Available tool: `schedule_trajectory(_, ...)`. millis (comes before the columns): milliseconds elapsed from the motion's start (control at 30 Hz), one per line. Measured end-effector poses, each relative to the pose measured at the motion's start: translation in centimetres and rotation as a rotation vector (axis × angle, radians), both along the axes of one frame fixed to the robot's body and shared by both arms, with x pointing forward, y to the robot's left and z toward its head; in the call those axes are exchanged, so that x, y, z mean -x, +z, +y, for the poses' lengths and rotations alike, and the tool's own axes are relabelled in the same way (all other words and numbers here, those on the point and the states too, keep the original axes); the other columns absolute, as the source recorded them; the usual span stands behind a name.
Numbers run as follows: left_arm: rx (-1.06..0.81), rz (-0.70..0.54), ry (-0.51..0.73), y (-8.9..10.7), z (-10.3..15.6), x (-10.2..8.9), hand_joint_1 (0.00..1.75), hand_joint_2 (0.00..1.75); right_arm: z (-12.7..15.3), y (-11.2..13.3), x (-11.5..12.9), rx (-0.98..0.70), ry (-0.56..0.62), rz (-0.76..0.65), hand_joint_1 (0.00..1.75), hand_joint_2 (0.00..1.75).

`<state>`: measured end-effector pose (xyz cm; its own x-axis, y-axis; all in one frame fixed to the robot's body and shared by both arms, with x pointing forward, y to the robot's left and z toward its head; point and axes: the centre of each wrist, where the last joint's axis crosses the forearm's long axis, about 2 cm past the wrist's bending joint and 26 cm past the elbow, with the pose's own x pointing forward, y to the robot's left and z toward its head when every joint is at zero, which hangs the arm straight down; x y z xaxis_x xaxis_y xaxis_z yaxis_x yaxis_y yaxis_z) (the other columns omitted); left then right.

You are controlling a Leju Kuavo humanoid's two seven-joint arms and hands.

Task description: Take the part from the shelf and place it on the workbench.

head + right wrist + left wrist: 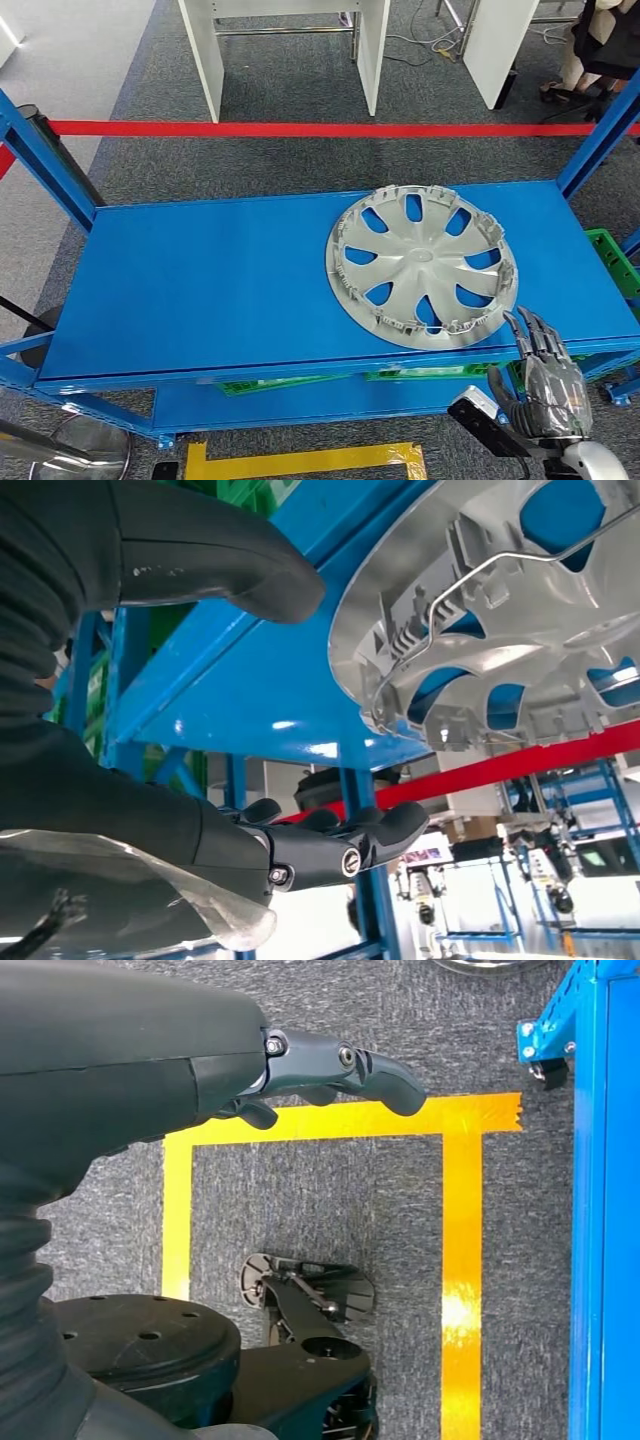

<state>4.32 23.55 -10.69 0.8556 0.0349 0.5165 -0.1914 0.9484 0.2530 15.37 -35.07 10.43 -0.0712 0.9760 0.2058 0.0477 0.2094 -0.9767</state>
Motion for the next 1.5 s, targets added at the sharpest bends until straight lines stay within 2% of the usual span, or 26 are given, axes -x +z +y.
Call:
schedule_trajectory(333,0.004,0.003,-0.022,0.0,0.2,0.0,0.00,1.75,-1.7,1.4,-3.5,0.090,0.048,0.099,0.00,1.75)
schedule_trajectory(733,0.010,0.006,-0.027,0.0,0.2,-0.1,0.00,1.75,-3.1,2.6,-9.8,0.243,0.088,0.134,0.00,1.75)
schedule_trajectory(1033,0.015,0.003,-0.029,0.0,0.3,-0.1,0.00,1.75,-3.6,3.2,-13.3,0.177,0.114,0.264,0.00,1.75)
schedule_trajectory(1333,0.024,-0.001,-0.028,-0.1,0.4,-0.1,0.00,1.75,-3.1,2.7,-13.6,0.054,0.194,0.407,0.00,1.75)
schedule_trajectory(1500,0.022,-0.003,-0.028,-0.1,0.6,-0.1,0.00,1.75,-2.9,2.5,-13.3,0.046,0.215,0.428,0.00,1.75)
